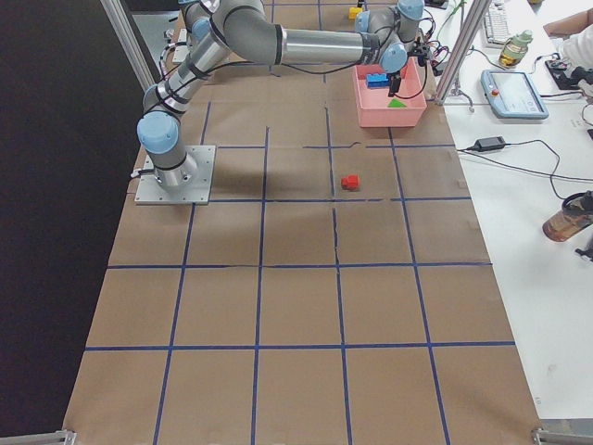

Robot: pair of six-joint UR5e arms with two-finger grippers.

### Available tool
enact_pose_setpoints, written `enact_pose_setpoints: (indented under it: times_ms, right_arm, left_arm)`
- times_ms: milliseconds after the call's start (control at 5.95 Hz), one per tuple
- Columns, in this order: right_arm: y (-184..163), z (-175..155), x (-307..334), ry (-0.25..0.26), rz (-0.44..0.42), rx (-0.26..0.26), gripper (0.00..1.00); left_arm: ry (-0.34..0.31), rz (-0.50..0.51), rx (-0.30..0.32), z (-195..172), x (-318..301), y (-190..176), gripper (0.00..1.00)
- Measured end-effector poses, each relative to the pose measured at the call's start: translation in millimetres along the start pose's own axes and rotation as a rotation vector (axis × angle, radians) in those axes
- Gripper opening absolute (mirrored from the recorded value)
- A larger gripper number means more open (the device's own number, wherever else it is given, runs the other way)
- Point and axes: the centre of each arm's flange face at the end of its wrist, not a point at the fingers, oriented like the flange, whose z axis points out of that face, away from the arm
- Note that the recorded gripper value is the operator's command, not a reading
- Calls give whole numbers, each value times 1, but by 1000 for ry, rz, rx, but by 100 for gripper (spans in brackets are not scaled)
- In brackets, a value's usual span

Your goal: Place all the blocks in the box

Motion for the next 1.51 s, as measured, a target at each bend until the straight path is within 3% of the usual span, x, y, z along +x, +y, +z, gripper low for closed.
enact_pose_setpoints:
  times_ms: [336, 673, 841, 1177, 1513]
  right_arm:
    - [21, -60, 23, 18, -2, -51, 99]
    - [17, -92, 107, 64, -70, -113, 96]
    - [9, -88, 164, 68, -103, -146, 96]
    - [16, -44, 265, 37, -118, -254, 95]
    - [44, 28, 329, -4, -98, -333, 95]
  left_arm:
    - [17, 18, -29, 35, -10, -4, 98]
    - [33, 27, -51, 49, -11, -2, 19]
    - [39, 33, -58, 53, -10, 0, 0]
    - [43, 43, -56, 42, -5, -1, 0]
    - [62, 82, -4, -10, 44, -16, 0]
